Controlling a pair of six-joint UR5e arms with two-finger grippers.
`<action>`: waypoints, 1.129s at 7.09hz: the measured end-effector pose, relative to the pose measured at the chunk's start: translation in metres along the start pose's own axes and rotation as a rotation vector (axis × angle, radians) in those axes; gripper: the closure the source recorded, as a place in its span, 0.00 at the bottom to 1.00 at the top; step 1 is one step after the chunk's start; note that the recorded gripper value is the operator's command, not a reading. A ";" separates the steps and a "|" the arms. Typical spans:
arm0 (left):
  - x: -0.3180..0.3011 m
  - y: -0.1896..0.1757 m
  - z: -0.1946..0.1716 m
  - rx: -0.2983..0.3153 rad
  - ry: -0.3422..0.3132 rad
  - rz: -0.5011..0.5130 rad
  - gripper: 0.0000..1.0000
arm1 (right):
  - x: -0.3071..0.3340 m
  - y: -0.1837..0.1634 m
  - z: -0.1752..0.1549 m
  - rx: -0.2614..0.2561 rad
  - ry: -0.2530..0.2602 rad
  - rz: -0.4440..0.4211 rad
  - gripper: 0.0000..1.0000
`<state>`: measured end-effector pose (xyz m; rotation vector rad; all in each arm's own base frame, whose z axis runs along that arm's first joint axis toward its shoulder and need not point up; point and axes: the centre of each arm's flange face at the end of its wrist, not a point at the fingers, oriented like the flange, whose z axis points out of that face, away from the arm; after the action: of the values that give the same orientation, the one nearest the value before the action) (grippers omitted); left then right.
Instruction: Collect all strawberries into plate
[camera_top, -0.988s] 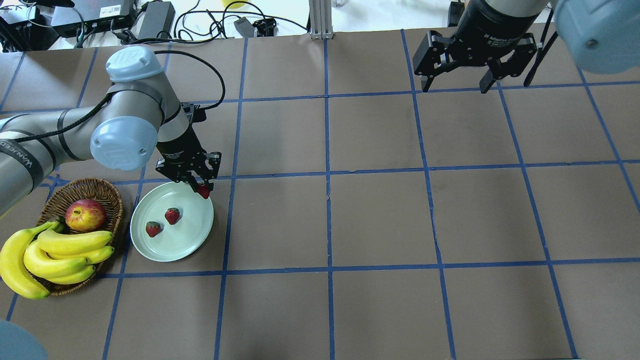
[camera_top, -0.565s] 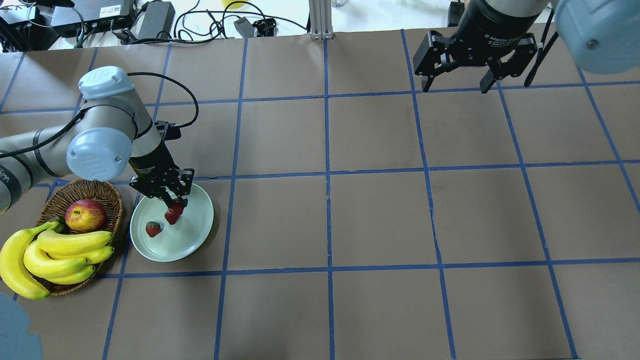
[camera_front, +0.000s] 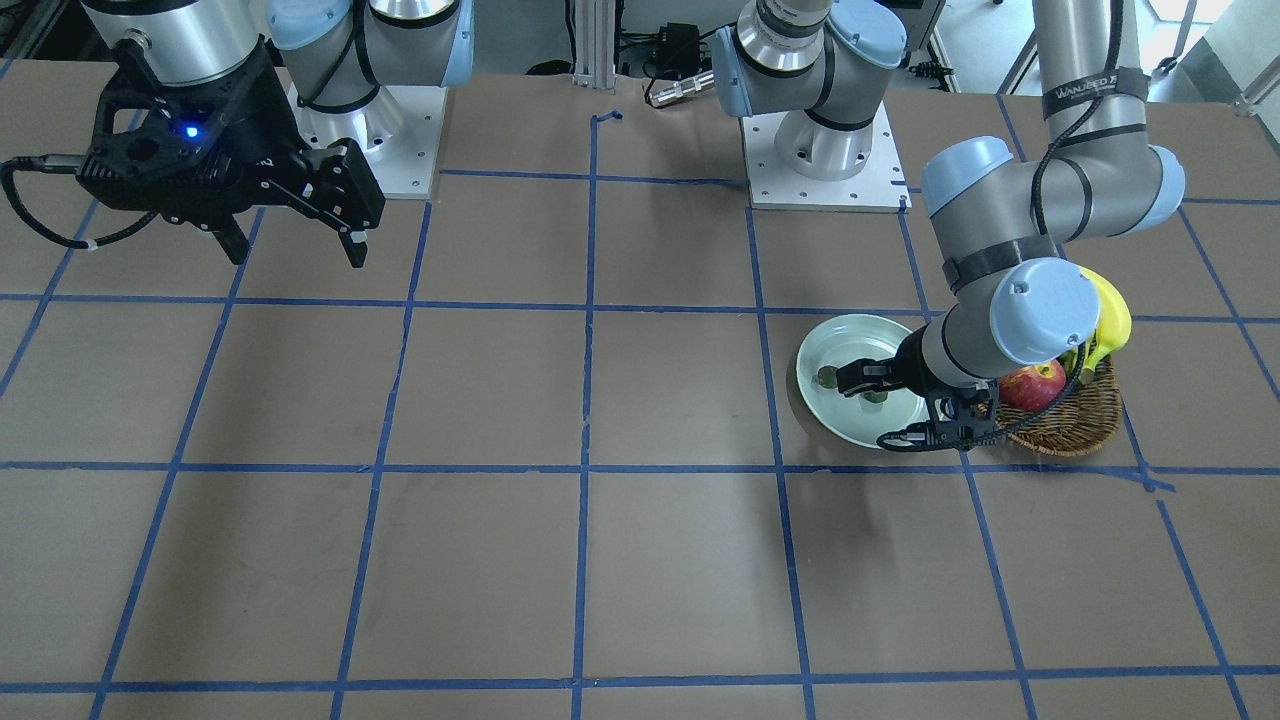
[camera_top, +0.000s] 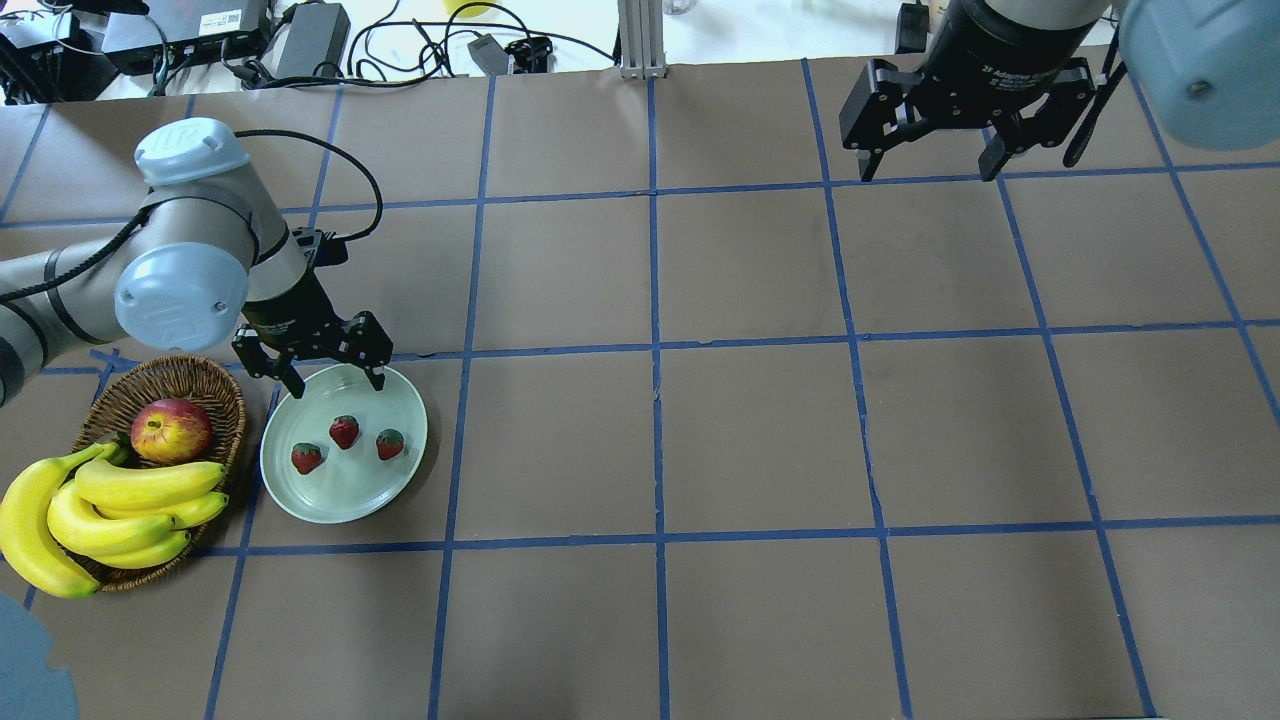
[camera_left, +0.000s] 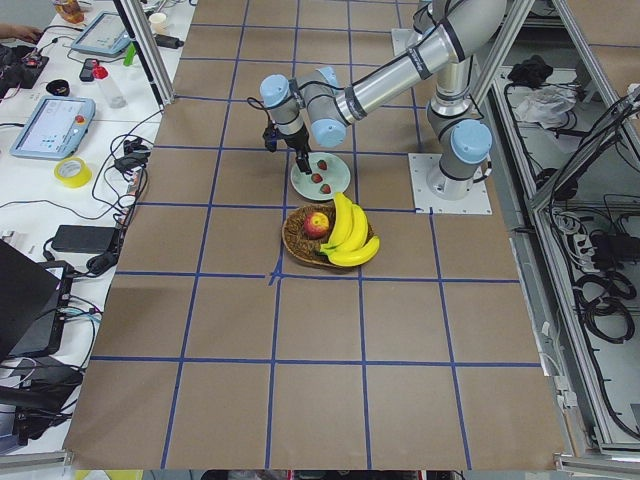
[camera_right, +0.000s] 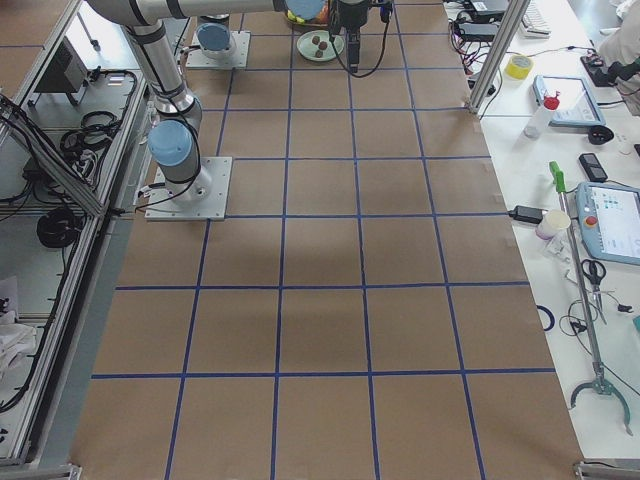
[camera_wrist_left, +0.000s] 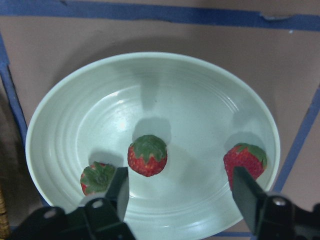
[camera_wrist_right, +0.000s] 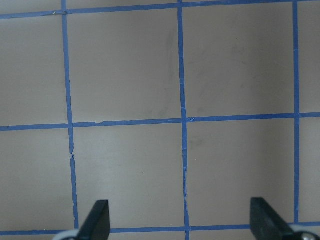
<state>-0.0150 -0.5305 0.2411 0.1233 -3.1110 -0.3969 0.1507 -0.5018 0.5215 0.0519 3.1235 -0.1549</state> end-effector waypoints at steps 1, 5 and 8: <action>-0.001 -0.004 -0.022 0.039 -0.005 -0.007 0.00 | 0.001 0.000 0.000 0.001 0.010 -0.001 0.00; -0.001 0.001 -0.141 0.180 -0.022 -0.052 0.00 | 0.001 0.002 -0.001 0.001 0.015 0.002 0.00; 0.008 0.031 -0.195 0.232 -0.043 -0.046 0.00 | 0.001 0.004 0.000 0.000 0.019 -0.001 0.00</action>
<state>-0.0232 -0.5501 0.4373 0.1886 -3.1898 -0.0371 0.1495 -0.4975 0.5213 0.0525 3.1423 -0.1552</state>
